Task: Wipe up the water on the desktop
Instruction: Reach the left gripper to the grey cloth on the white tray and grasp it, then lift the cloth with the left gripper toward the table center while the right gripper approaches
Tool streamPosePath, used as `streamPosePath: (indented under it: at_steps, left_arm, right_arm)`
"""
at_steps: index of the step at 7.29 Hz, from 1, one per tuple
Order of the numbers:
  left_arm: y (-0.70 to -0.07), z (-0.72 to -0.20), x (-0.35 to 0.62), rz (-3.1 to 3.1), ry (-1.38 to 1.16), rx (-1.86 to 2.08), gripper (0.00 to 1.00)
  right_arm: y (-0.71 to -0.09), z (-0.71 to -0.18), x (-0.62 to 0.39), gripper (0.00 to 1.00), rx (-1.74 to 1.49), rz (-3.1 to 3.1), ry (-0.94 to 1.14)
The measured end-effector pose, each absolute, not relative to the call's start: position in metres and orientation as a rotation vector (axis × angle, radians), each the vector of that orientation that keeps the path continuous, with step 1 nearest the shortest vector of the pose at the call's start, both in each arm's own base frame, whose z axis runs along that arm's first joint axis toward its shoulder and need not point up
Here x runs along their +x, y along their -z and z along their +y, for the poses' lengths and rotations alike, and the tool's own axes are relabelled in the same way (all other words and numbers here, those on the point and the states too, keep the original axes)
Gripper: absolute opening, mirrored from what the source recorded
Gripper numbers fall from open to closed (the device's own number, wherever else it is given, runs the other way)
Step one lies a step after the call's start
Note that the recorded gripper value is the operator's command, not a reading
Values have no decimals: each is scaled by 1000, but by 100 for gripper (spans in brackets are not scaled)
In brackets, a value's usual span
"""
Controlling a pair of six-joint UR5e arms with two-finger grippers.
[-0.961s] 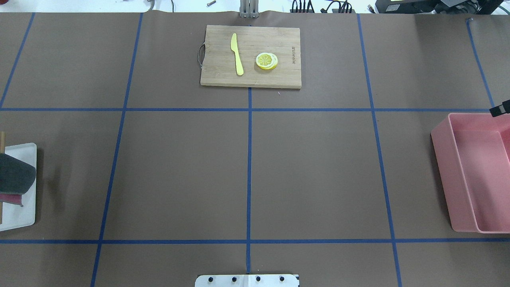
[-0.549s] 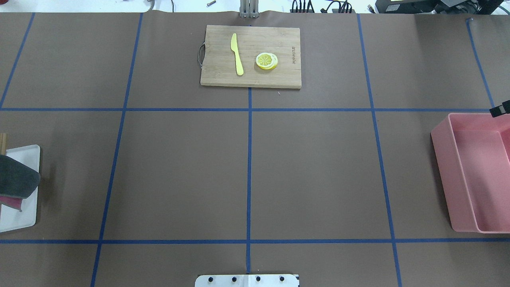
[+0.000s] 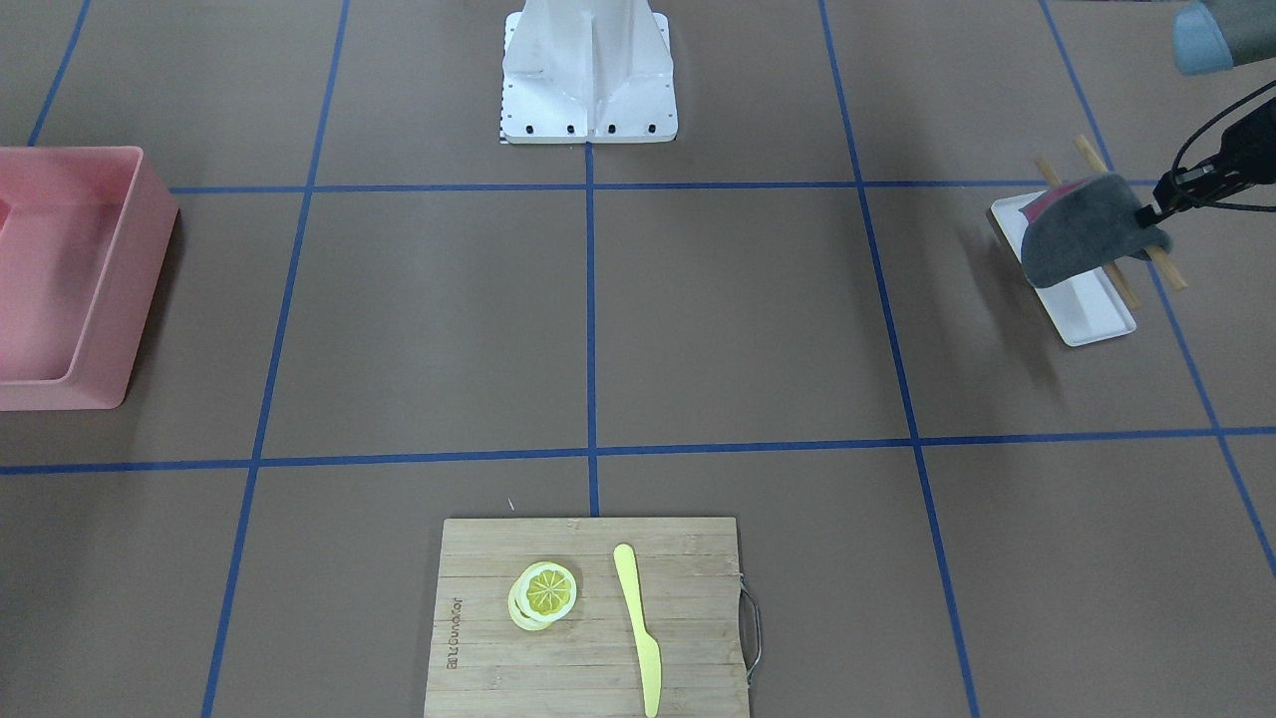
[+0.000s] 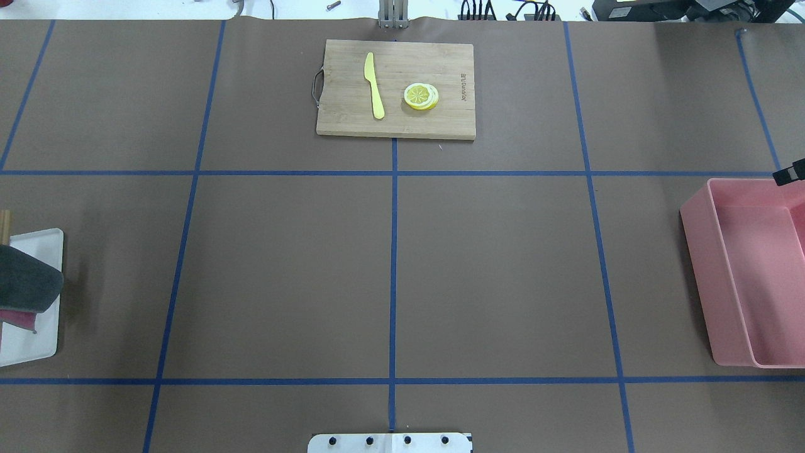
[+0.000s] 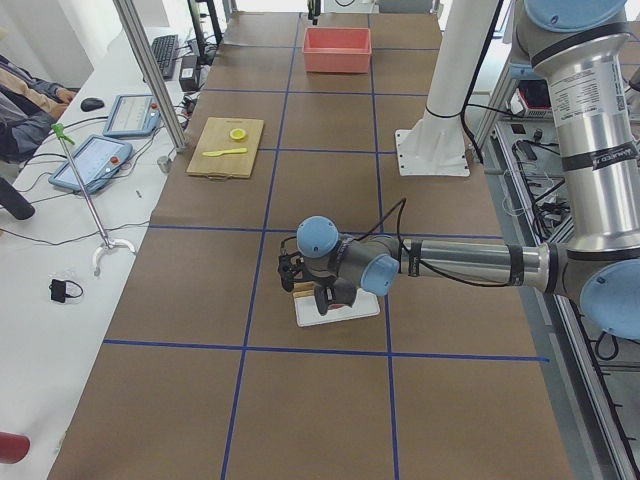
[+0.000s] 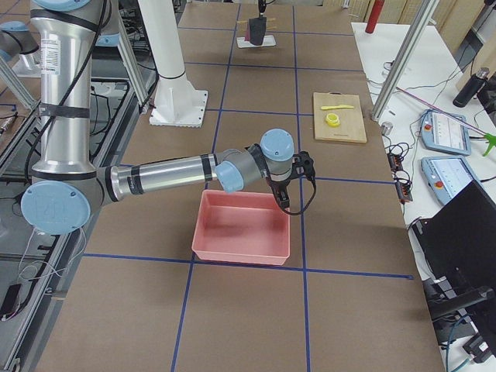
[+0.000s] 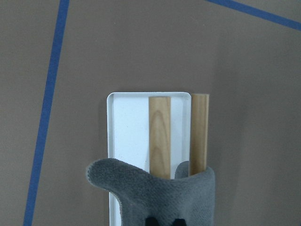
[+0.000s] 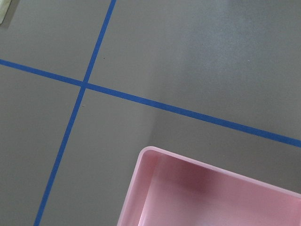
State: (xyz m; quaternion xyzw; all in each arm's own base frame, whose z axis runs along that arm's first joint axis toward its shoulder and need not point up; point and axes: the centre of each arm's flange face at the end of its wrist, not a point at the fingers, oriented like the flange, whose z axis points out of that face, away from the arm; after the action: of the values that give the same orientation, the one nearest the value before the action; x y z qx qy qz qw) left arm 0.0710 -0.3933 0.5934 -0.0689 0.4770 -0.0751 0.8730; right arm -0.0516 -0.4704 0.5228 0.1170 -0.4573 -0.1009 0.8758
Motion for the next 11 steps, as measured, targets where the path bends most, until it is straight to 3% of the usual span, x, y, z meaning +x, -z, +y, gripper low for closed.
streamPosePath:
  at_steps: [4,8,11]
  left_arm:
    - [-513,-403,47,1239,217,-202,0]
    - [-272,-525,136,1336,405,-339,0]
    - [-155,-544,266,1322,488,-356,0]
  right_arm:
    - [-502,-482,-62,100,250,-967,193]
    - [-340,-488,-229,100,279,-990,60]
    - [-222,-416,-351,100,425,-1074,45]
